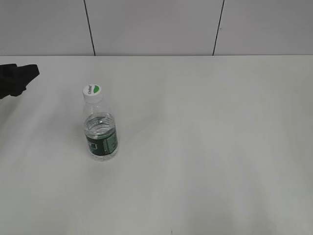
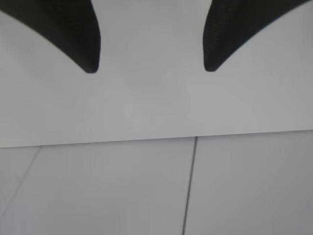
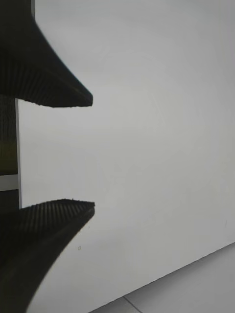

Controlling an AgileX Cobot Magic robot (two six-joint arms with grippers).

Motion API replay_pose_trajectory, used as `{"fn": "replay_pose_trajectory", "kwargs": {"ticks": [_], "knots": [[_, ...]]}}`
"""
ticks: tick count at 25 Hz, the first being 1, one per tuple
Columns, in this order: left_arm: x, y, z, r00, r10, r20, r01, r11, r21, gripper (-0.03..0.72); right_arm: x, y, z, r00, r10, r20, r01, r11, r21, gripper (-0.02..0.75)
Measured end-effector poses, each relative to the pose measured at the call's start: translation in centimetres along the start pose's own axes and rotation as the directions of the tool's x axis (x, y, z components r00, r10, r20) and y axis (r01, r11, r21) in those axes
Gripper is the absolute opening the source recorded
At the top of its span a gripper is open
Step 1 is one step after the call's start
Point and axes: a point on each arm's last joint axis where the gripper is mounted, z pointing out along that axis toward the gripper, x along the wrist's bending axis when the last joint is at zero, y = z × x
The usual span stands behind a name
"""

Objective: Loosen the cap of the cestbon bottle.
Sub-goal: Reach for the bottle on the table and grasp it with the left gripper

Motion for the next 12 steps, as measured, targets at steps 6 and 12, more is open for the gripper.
{"fn": "replay_pose_trajectory", "kwargs": {"ticks": [6,12], "knots": [[0.6,0.0,1.4,0.951,-0.041,0.305,0.013,0.996,0.093,0.417,0.0,0.0,0.0,1.0,0.0,0.0,0.0,1.0,0.0,0.457],[0.3,0.1,1.8,0.902,0.012,0.432,-0.094,0.981,0.17,0.375,0.0,0.0,0.0,1.0,0.0,0.0,0.0,1.0,0.0,0.457]]}}
